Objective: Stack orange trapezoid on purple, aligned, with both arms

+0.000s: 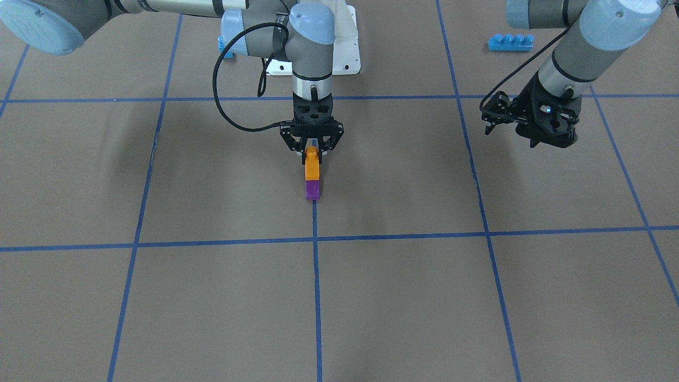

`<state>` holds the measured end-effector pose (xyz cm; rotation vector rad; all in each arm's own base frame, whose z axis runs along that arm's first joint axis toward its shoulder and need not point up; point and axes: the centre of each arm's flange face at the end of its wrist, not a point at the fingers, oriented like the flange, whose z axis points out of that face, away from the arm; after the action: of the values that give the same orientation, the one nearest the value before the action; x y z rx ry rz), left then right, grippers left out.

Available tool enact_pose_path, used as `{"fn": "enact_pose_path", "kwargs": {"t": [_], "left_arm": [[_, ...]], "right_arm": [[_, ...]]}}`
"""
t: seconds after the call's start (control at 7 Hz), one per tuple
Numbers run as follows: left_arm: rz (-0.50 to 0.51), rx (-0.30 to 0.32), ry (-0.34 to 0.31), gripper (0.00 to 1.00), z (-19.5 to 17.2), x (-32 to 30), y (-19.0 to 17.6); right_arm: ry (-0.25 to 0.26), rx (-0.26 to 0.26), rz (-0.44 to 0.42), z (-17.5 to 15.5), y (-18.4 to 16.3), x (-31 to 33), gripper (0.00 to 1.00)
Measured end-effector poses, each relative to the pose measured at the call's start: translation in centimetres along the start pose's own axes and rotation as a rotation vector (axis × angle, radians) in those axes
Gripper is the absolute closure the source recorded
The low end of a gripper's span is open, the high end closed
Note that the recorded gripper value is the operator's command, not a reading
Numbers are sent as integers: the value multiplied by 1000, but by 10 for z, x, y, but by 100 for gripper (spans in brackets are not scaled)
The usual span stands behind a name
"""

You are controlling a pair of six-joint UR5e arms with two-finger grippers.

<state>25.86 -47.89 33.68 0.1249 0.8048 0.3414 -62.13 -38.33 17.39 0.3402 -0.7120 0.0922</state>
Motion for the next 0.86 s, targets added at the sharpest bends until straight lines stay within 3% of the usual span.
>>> {"fn": "enact_pose_path", "kwargs": {"t": [0.14,0.86], "left_arm": [[0,0,0,0,0,0,0],[1,2,1,0,-1,1,0]], "right_arm": [[0,-1,-15,1,1,0,2],[-8,1,0,-4,-9,2,1]]}}
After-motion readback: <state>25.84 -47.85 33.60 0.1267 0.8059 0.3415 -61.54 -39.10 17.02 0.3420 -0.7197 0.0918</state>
